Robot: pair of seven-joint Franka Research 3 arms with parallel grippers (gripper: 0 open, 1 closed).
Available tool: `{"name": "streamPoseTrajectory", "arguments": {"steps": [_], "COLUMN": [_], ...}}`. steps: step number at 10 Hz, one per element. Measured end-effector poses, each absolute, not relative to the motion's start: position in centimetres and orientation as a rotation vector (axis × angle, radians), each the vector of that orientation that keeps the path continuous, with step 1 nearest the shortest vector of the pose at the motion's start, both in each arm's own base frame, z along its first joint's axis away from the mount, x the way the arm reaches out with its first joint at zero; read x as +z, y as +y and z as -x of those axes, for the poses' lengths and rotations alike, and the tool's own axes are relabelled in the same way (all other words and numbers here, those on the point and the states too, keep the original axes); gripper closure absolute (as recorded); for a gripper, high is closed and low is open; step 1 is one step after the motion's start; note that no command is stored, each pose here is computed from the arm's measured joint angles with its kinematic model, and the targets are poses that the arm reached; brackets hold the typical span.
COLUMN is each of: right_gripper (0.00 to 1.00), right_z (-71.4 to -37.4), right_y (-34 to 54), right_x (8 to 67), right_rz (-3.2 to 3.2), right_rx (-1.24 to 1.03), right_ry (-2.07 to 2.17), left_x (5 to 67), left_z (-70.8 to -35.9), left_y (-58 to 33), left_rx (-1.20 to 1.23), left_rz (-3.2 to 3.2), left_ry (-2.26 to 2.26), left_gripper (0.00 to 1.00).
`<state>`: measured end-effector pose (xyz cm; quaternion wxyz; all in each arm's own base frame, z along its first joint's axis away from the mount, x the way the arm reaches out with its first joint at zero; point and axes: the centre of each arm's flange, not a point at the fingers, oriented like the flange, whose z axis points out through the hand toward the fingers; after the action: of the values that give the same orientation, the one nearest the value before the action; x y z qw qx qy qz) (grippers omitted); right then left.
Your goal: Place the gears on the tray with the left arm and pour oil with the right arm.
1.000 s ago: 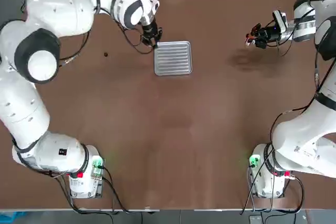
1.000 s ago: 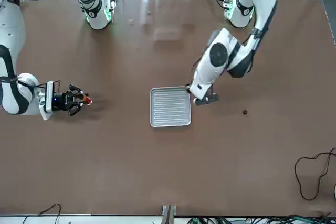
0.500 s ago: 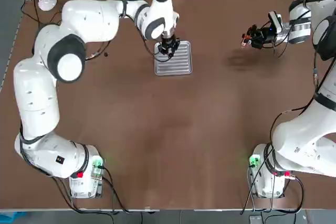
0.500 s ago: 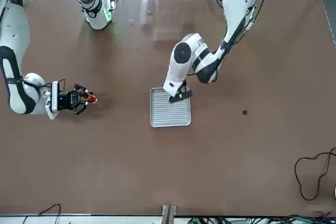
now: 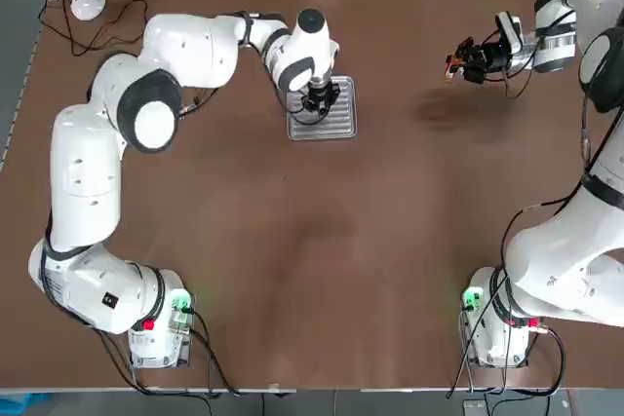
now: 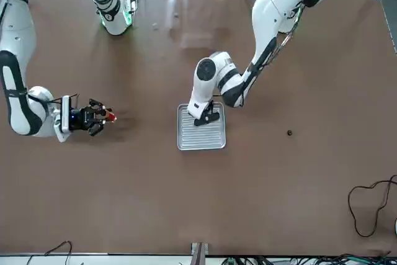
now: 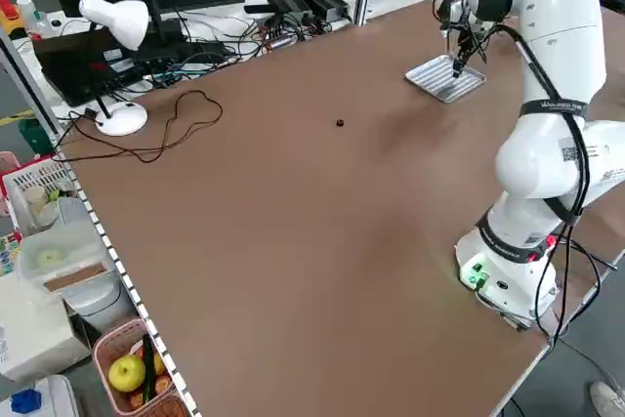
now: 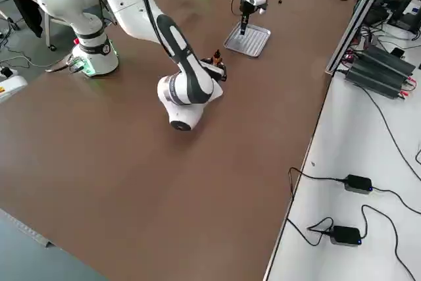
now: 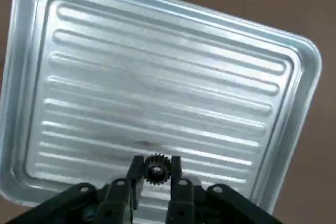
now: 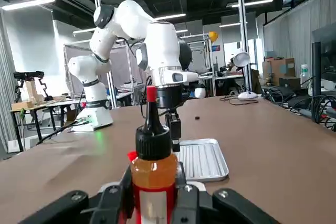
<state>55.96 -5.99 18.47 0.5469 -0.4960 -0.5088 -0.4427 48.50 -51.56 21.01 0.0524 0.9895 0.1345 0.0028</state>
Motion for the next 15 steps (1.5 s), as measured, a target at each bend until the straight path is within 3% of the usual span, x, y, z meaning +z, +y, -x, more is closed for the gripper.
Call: {"name": "streamPoseTrajectory", "arguments": {"steps": [2, 4, 8, 15], "right_gripper": [0.69, 0.69, 0.69, 0.69], "right_z": [-56.3, -56.5, -57.0, -57.3], "right_y": [-5.1, -5.3, -6.0, -4.5], "right_x": [18.7, 18.9, 20.9, 22.6], "right_rz": [1.170, 1.181, 1.206, 1.203], "right_rx": [-1.055, -1.060, -1.054, -1.036], "right_ry": [-1.209, -1.216, -1.221, -1.227], "left_x": [21.2, 21.2, 21.7, 27.7], "left_z": [-48.9, -49.3, -51.6, -61.7], "left_y": [-51.4, -51.1, -49.5, -35.9], "left_rx": [0.019, 0.029, 0.124, 0.126], "left_rz": [-3.006, -3.010, -3.037, -3.067], "left_ry": [0.412, 0.414, 0.307, 0.043], "left_gripper": [0.74, 0.63, 0.05, 0.01]}}
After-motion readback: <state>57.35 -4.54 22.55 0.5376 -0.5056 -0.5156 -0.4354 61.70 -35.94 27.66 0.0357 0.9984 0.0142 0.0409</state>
